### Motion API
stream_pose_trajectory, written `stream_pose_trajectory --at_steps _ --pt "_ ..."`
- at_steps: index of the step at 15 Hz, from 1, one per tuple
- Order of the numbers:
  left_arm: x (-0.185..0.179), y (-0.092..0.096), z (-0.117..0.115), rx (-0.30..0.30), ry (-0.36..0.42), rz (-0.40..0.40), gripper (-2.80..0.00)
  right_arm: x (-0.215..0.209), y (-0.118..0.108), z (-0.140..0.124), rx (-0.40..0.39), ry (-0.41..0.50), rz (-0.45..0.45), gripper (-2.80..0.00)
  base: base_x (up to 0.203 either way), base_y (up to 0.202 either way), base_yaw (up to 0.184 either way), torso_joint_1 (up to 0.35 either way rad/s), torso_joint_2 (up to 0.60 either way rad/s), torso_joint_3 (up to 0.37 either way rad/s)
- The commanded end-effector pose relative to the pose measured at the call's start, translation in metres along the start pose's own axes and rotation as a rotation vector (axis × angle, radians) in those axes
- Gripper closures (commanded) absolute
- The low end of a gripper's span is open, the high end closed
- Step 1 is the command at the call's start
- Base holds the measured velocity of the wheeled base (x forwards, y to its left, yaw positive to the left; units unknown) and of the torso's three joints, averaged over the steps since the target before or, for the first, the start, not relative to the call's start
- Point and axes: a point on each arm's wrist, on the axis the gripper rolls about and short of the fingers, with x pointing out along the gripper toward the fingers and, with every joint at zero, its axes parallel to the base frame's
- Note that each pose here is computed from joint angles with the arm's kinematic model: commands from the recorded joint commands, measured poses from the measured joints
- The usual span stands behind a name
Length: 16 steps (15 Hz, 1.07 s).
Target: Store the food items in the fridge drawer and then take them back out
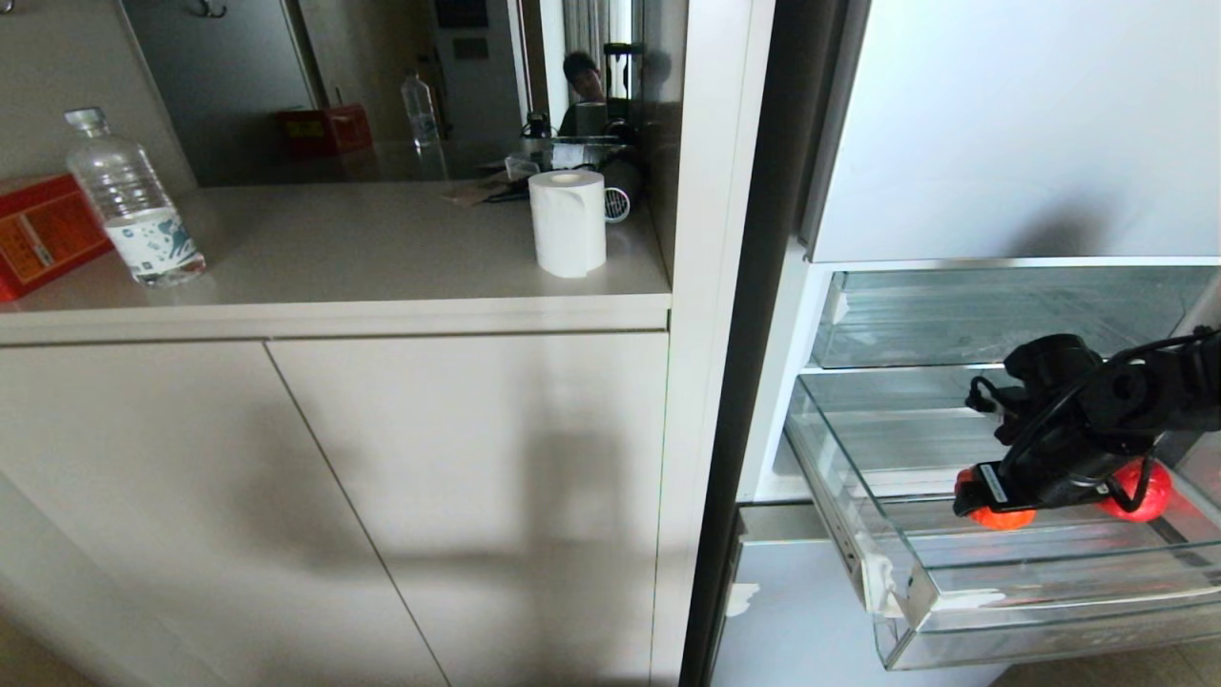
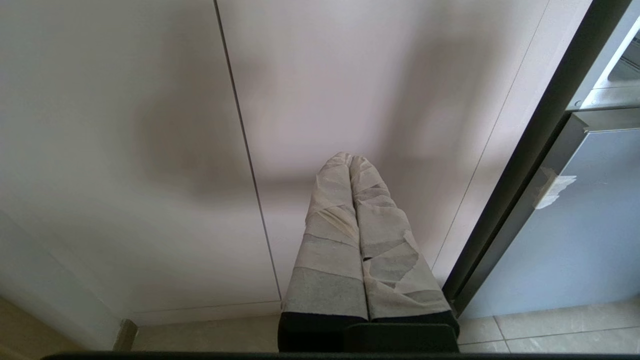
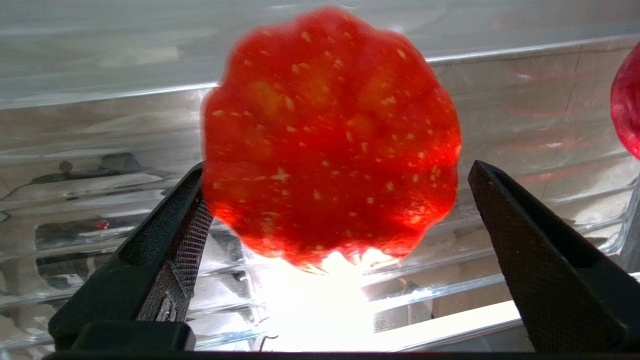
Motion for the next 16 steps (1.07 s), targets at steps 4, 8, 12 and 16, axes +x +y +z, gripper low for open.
stream_pose_trajectory --at_steps 4,8,12,16 --pt "0.0001 0.0000 0.0000 0.000 0.002 0.000 0.00 0.0039 0.0006 0.0028 0.000 -0.003 0.005 -2.80 0.000 0.000 0.000 0.000 0.00 0.000" --pt "0.0001 0.0000 0.0000 0.000 0.002 0.000 0.00 0.0056 0.0014 0.0033 -0.001 -0.001 0.003 -2.80 0.000 0.000 0.000 0.000 0.00 0.000" --pt "0.0001 0.0000 0.0000 0.000 0.002 0.000 0.00 0.0075 0.0018 0.0026 -0.002 0.006 0.004 -1.57 0.000 0.000 0.000 0.000 0.00 0.000" --pt "0.0001 0.0000 0.0000 0.000 0.001 0.000 0.00 0.0088 0.0020 0.0020 -0.003 0.010 0.003 0.00 0.000 0.000 0.000 0.000 0.00 0.000"
